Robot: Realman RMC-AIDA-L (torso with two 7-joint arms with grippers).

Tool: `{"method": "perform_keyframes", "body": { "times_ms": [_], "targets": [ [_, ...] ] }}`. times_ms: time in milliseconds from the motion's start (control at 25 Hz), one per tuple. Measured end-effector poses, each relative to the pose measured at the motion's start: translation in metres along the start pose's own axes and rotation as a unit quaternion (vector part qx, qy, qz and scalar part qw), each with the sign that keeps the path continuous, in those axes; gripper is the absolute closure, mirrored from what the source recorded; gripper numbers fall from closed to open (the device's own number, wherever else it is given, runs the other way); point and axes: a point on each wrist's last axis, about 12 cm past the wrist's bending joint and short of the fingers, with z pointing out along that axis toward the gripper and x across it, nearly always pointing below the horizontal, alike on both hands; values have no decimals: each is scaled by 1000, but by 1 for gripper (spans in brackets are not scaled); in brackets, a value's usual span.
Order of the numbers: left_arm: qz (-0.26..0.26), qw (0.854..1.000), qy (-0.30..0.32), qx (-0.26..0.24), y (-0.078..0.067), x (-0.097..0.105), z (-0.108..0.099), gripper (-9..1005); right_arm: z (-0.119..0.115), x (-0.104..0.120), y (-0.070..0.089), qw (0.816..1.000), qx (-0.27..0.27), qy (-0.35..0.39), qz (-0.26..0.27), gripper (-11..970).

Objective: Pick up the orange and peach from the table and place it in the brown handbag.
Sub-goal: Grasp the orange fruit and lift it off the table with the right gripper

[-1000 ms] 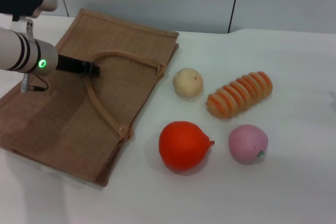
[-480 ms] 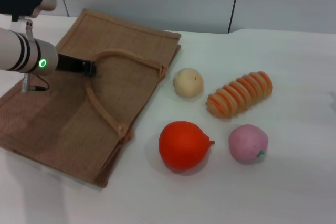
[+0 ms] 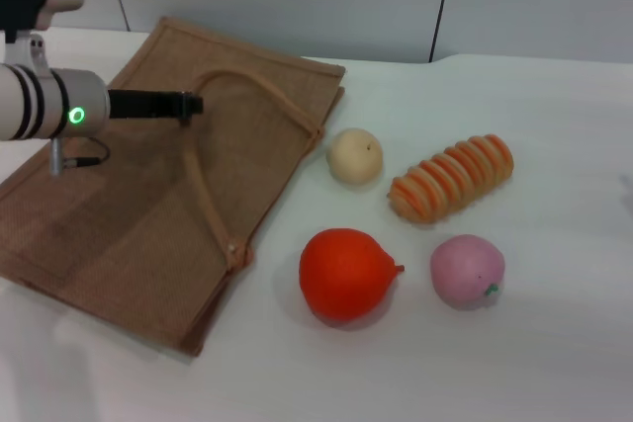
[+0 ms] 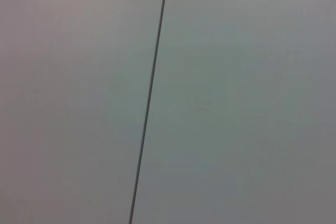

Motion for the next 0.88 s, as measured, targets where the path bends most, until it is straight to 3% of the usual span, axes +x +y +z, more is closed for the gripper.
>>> {"method": "perform_keyframes", "body": {
  "times_ms": [200, 520, 720, 880],
  "targets": [
    [2, 995, -69, 75, -4, 3, -12, 876, 6, 5, 5, 999, -24, 27, -1, 227],
    [12, 974, -168, 153, -12, 7, -28, 876, 30, 9, 15, 988, -127, 89, 17, 227],
    [7, 956, -224, 190, -12, 15, -41, 877, 41, 8, 29, 971, -208, 117, 16, 226],
    [2, 948, -252, 194, -10, 20, -47, 877, 51, 6, 43, 943, -297, 150, 20, 226]
  ]
}}
